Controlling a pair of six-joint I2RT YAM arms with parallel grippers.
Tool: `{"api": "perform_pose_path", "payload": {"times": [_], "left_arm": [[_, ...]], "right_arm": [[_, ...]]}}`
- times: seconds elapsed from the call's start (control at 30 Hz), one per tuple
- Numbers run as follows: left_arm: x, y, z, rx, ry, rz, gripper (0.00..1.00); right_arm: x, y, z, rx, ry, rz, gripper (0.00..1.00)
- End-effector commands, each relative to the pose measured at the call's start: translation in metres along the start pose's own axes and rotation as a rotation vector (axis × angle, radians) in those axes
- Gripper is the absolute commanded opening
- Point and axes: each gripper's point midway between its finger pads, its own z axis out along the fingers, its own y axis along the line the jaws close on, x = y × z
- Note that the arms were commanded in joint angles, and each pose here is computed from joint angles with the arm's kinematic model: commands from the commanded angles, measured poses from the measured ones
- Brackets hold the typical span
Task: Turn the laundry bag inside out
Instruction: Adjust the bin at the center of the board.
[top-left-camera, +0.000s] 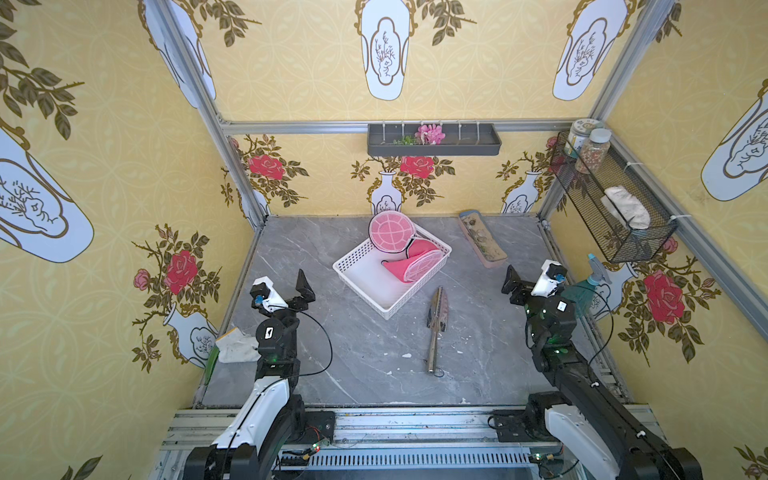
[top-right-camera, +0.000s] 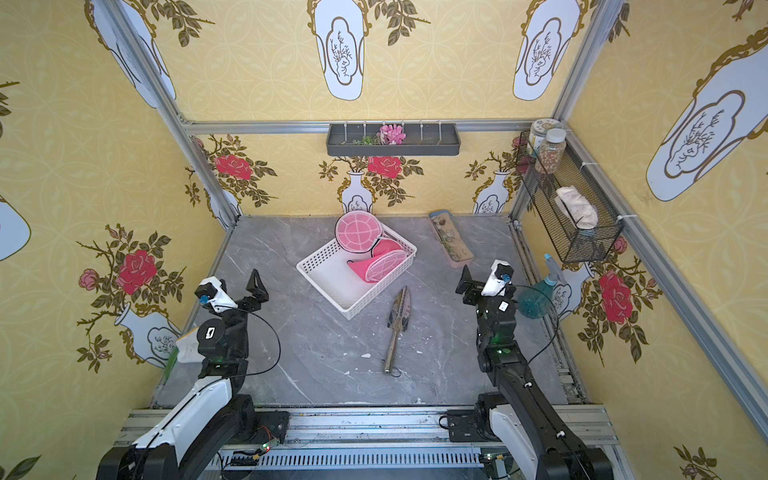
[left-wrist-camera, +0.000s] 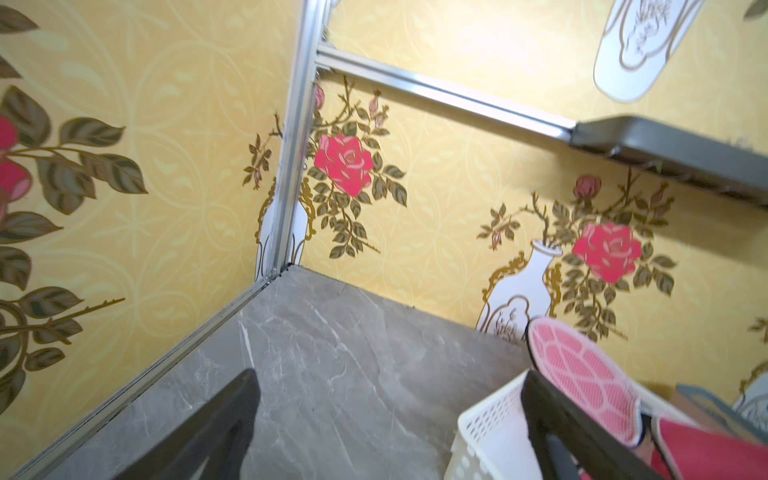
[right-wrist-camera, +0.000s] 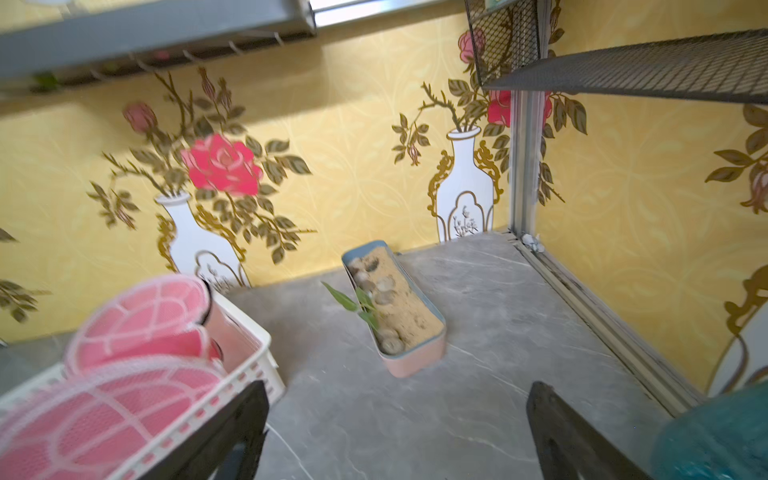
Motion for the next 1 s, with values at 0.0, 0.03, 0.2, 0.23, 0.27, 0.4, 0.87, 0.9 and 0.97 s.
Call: {"api": "perform_pose_path", "payload": {"times": [0.0,0.03,0.2,0.23,0.27,0.4,0.87,0.9,0.97], "left_arm": [[0.006,0.017,0.003,-0.138,0.099,-0.177,1.0],[0.01,0.013,0.005,-0.132,0.156,-0.193,1.0],[0.031,-0.028,0.017,-0.016,0.419,-0.307,1.0],[0.035,-0.037,0.017,0.009,0.451,-0.345,1.0],[0.039,-0.046,0.017,0.026,0.482,-0.374,1.0],[0.07,-0.088,0.011,0.06,0.692,-0.461,0.99],[0.187,-0.118,0.004,-0.121,1.124,-0.564,0.74],[0.191,-0.12,0.005,-0.118,1.135,-0.567,0.71],[0.197,-0.122,0.011,-0.115,1.144,-0.565,0.66]], "right_arm": [[0.024,0.026,0.006,-0.121,0.205,0.148,0.97],[0.025,0.037,0.01,-0.159,0.244,0.15,0.97],[0.024,0.112,0.026,-0.324,0.352,-0.025,0.97],[0.025,0.127,0.027,-0.349,0.371,-0.05,0.97],[0.031,0.138,0.03,-0.36,0.407,-0.058,0.97],[0.066,0.191,0.022,-0.427,0.569,-0.136,0.97],[0.106,0.22,-0.026,-0.302,0.867,-0.188,0.95],[0.112,0.22,-0.037,-0.285,0.888,-0.214,0.95],[0.121,0.217,-0.053,-0.251,0.92,-0.236,0.94]]}}
